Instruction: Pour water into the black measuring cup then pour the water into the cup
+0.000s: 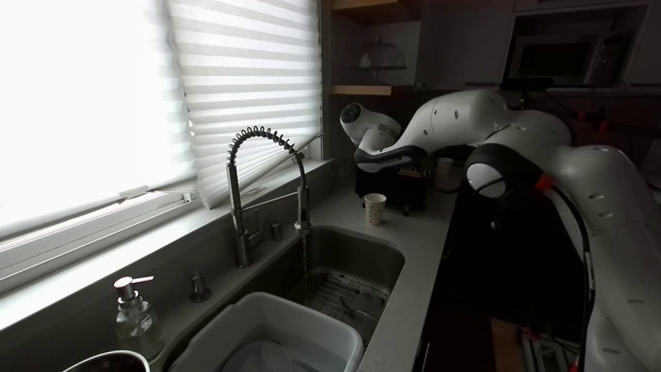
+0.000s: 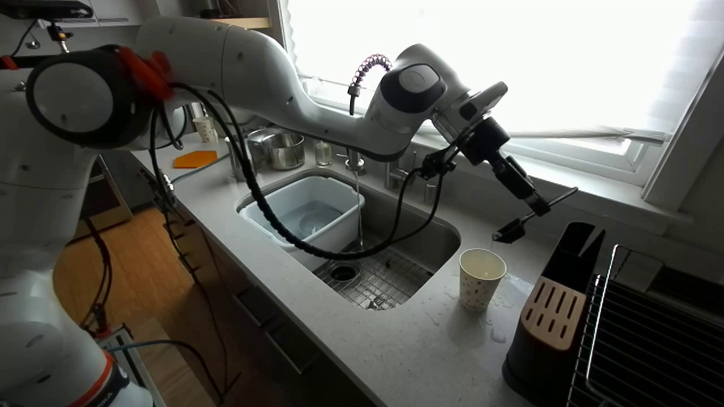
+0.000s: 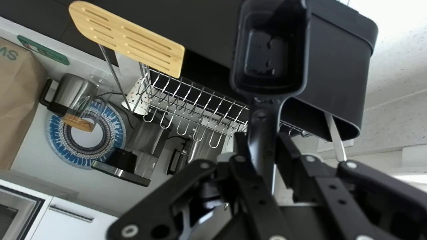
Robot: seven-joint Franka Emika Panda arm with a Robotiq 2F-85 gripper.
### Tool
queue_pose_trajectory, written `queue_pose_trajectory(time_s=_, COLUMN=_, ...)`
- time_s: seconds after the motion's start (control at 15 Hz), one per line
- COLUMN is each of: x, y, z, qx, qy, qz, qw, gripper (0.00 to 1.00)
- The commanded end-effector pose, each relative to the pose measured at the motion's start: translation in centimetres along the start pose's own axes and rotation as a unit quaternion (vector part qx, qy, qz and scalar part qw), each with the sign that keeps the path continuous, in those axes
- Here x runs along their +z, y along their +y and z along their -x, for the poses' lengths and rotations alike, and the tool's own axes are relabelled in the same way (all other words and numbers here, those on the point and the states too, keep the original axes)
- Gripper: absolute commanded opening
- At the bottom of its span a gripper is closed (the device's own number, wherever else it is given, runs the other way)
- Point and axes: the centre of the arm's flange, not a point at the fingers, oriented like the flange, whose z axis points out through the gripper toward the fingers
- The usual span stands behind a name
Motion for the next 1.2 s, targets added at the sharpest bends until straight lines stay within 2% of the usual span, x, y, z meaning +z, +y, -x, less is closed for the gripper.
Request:
queue_pose_trajectory(time_s=0.0, x=-0.8, y=1.6, z=1.6, qx=0.005, qy=0.018, qz=0.002, qw=0.9998, gripper=0.06)
queue_pose_trajectory(time_s=0.27, x=-0.8, y=1.6, z=1.4, qx=0.022, qy=0.008, qz=0.010, qw=0.9997, gripper=0.06)
queue_pose_trajectory(time_s=0.73, x=0.8, y=2.1, z=0.8, qx=0.078, qy=-0.065, qz=0.024, qw=0.9946, gripper=0.06)
queue_pose_trajectory(time_s=0.93, x=2.1, y=2.9, z=0.0, qx=0.117, qy=-0.095, qz=0.037, qw=0.9879, gripper=0.06)
queue_pose_trajectory(time_s=1.13, x=3.7, y=4.1, z=-0.9, qx=0.164, qy=-0.140, qz=0.041, qw=0.9756, gripper=0.06)
